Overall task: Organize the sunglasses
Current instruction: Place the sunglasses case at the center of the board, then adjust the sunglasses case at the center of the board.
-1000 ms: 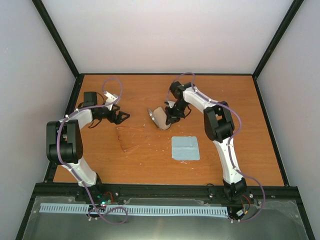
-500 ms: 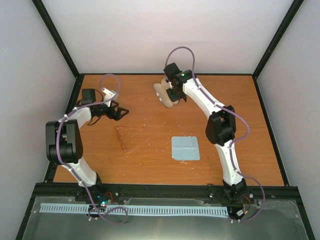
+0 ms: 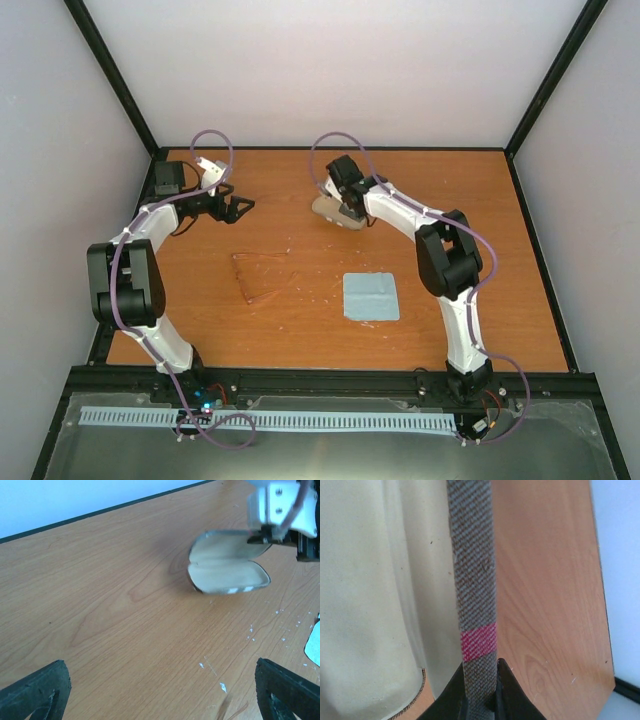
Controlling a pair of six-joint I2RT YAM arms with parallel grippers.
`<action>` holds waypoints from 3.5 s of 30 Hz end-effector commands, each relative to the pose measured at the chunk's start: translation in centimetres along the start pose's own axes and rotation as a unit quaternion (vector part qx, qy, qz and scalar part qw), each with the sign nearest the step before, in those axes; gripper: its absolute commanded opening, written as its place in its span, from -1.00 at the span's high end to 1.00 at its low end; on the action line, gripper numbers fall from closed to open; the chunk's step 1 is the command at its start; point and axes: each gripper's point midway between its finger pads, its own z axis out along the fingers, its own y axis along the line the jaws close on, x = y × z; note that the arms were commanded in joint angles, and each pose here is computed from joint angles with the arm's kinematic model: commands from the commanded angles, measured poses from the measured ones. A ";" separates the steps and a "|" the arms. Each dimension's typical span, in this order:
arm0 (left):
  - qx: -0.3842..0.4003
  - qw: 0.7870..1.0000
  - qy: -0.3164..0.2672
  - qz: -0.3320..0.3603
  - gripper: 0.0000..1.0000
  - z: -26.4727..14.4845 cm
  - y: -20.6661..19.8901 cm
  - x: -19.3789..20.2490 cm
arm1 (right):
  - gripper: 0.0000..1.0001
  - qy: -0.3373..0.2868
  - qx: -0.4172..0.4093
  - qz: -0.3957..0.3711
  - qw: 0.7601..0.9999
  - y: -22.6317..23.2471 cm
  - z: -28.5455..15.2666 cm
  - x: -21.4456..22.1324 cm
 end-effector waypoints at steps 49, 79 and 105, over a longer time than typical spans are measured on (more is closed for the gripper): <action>0.060 0.996 -0.016 0.060 -0.99 0.9 -4.3 -1.1 | 0.02 -0.121 0.088 0.147 0.978 -3.7 -7.4 0.6; 0.056 0.989 0.096 0.102 -0.98 9.0 -10.2 0.9 | 0.66 0.087 -0.298 0.416 0.855 12.9 -4.1 8.0; 0.025 0.996 0.079 0.034 -0.99 6.9 -6.0 1.7 | 0.78 0.109 -0.211 0.453 0.859 6.1 4.9 5.9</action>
